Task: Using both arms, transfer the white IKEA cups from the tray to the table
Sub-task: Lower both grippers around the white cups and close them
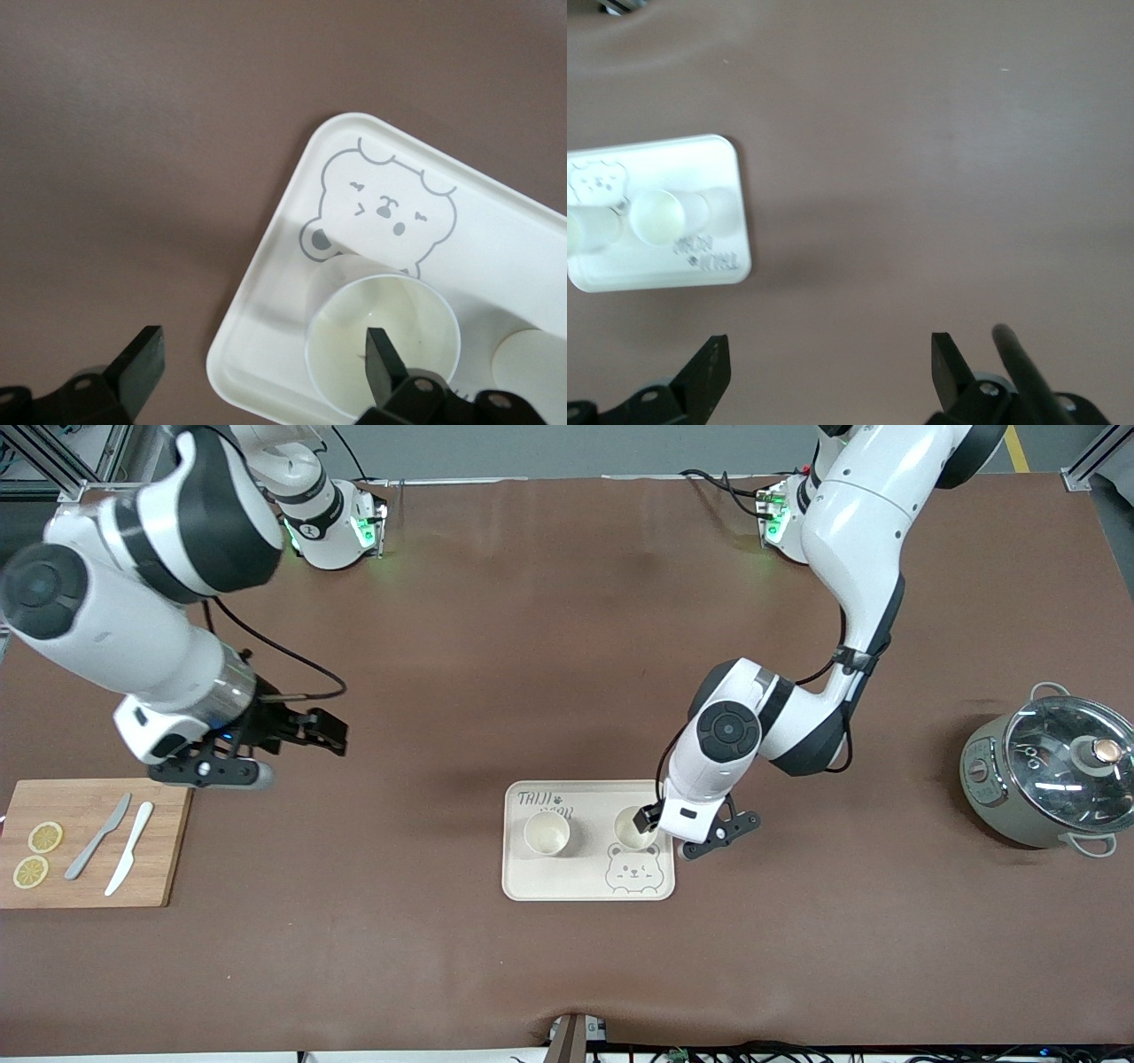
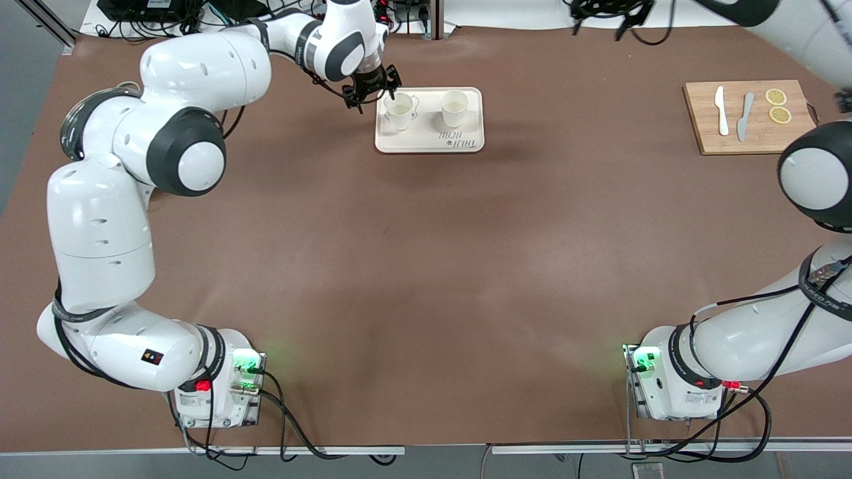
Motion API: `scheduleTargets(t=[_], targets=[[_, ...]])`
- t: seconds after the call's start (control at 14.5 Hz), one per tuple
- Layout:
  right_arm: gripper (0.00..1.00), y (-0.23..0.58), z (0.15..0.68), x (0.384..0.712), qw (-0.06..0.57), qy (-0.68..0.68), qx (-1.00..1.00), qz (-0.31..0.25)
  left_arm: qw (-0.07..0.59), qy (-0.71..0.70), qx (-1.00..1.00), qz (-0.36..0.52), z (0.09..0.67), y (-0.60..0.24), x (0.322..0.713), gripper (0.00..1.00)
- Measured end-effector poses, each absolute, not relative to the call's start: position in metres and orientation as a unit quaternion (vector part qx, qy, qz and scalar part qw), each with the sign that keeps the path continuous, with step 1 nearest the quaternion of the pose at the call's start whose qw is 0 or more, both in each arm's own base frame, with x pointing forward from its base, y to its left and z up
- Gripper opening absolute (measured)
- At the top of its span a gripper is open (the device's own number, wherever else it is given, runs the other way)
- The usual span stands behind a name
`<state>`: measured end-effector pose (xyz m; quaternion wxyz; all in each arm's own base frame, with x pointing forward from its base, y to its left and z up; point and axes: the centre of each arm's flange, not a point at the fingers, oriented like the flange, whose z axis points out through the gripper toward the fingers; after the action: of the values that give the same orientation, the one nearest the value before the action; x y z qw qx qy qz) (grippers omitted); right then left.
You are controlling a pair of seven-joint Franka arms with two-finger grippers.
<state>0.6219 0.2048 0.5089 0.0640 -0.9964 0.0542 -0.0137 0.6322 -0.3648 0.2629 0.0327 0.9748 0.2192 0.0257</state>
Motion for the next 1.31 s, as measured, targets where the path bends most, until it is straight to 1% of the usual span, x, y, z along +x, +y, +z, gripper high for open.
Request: scheduleTargets(t=[0.21, 0.41, 0.55, 0.62, 0.9, 1.1, 1.17, 1.31], targets=[[1.00, 0.275, 0.465, 0.624, 0.079, 0.081, -0.993, -0.030, 0.034, 0.216, 0.975, 0.024, 0.250, -0.372, 0.629, 1.00], [1.00, 0.321, 0.423, 0.621, 0.083, 0.093, -0.992, -0.027, 0.035, 0.231, 0.972, 0.022, 0.246, -0.374, 0.629, 1.00], [1.00, 0.334, 0.403, 0.625, 0.081, 0.091, -0.992, -0.021, 0.036, 0.242, 0.969, 0.023, 0.246, -0.374, 0.630, 0.94], [1.00, 0.341, 0.396, 0.627, 0.081, 0.089, -0.993, -0.019, 0.037, 0.245, 0.969, 0.023, 0.246, -0.374, 0.631, 0.86], [1.00, 0.373, 0.367, 0.633, 0.078, 0.088, -0.993, -0.014, 0.037, 0.256, 0.966, 0.023, 0.245, -0.374, 0.631, 0.44], [1.00, 0.390, 0.349, 0.639, 0.067, 0.082, -0.994, -0.026, 0.043, 0.264, 0.963, 0.027, 0.246, -0.377, 0.631, 0.17], [1.00, 0.392, 0.341, 0.641, 0.063, 0.078, -0.994, -0.031, 0.044, 0.267, 0.962, 0.028, 0.247, -0.379, 0.630, 0.17], [1.00, 0.396, 0.325, 0.644, 0.061, 0.073, -0.995, -0.040, 0.046, 0.269, 0.962, 0.029, 0.247, -0.382, 0.629, 0.02]])
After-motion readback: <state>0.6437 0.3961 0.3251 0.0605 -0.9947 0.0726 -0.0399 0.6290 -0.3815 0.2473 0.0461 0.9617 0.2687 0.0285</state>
